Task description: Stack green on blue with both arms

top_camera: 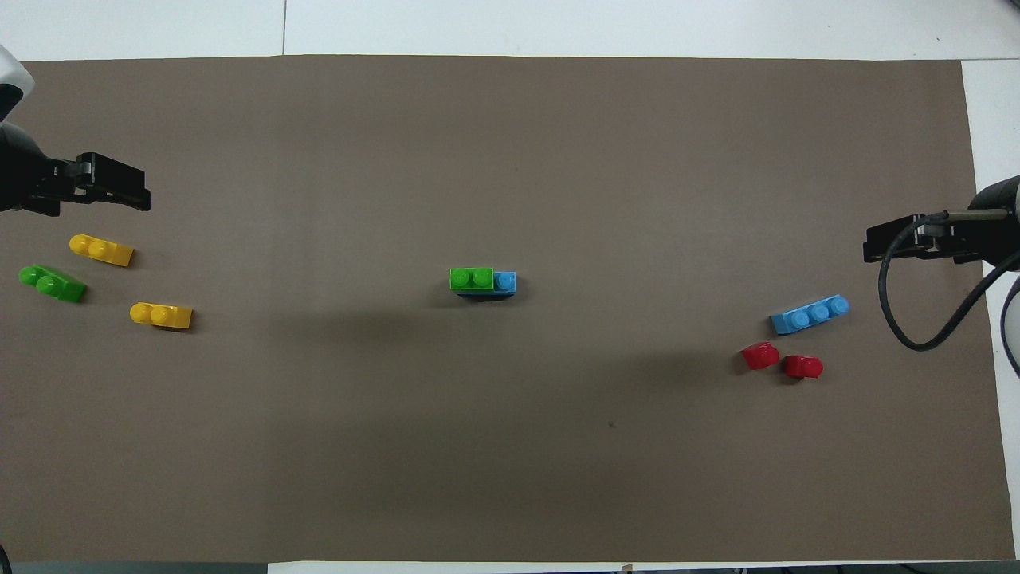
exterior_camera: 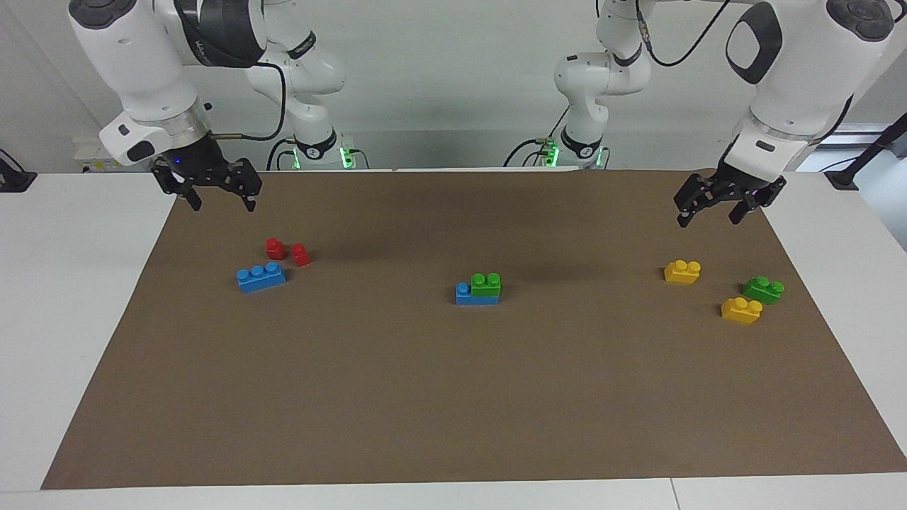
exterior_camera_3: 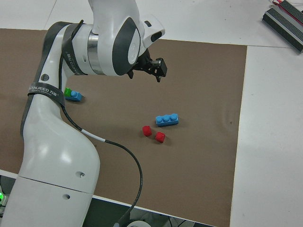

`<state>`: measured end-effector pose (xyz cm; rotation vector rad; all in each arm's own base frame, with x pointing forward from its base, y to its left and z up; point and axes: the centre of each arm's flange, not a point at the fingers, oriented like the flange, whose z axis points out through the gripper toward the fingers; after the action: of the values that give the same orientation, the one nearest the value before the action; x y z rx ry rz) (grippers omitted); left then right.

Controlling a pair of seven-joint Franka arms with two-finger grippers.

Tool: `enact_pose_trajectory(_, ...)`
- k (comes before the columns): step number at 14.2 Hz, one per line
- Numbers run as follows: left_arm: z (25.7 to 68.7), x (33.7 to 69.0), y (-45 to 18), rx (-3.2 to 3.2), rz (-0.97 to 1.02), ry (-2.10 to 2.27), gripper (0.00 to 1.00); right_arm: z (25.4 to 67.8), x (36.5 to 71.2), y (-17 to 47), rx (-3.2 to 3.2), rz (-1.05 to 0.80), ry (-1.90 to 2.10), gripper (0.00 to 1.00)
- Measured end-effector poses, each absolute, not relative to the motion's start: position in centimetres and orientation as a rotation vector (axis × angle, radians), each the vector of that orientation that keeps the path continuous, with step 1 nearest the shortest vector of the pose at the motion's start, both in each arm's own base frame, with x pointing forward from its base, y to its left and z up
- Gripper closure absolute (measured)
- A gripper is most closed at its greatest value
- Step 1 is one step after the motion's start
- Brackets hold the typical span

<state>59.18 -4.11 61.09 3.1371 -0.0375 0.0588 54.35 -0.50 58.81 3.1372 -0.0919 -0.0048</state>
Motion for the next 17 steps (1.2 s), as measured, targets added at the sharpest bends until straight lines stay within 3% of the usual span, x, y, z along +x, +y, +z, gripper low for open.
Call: enact_pose_trajectory(17,60.96,58.81,-3.90,3.140,0.015,-0.032,0.00,58.57,54.09,-0.33,3.144,-0.045,-0.110,0.00)
